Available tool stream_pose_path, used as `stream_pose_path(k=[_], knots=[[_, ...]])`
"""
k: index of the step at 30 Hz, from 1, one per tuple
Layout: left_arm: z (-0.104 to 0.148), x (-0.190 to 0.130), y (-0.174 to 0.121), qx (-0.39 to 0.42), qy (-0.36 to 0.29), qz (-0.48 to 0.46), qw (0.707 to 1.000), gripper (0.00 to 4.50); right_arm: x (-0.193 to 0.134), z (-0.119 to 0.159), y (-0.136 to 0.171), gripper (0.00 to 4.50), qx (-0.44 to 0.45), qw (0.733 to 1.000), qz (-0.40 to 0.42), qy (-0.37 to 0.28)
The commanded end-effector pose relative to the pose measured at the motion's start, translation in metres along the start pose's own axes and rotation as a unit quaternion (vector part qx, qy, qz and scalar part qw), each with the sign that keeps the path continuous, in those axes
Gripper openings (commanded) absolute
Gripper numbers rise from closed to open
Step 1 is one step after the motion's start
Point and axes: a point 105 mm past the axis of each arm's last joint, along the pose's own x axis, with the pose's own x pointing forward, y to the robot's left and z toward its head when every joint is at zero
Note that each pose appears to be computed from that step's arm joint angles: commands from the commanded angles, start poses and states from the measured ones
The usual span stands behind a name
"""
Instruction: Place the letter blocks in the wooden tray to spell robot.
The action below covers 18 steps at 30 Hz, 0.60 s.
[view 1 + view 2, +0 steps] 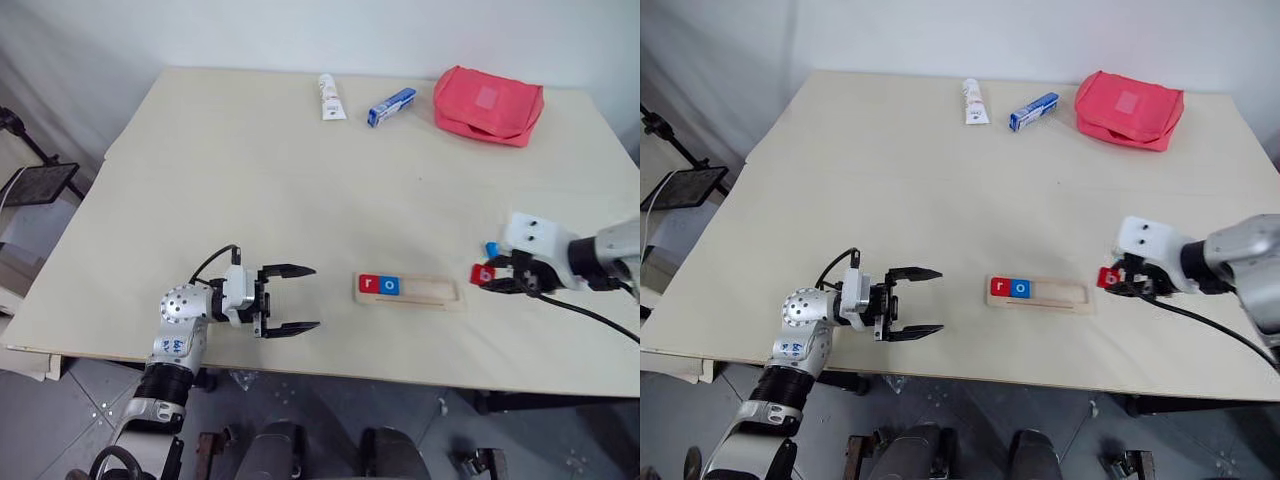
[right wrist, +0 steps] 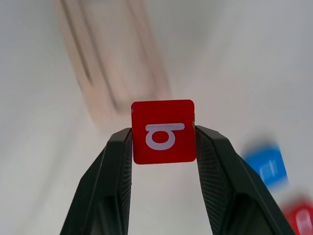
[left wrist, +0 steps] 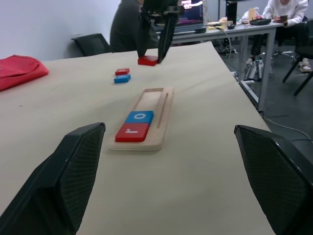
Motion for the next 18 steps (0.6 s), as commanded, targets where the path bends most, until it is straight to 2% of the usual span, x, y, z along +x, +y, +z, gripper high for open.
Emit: stream_pose_path(k=[1,9,18], knots=[[0.006,0.002,0.003,0.019,-0.008,-0.003,1.000,4.50,0.015,0.018,0.003,1.46,-0.017,1.000,0.002,-0.006],[0.008,0.003,0.001,0.028,-0.012,0.001,1.000,4.50,0.051,0.044,0.013,1.46,-0.055,0.998,0.036,-0.016],[0.010,0.003,-0.003,0.030,-0.013,0.012,0.999,4.50,0.047,0.042,0.014,1.46,-0.067,0.997,0.049,-0.001]])
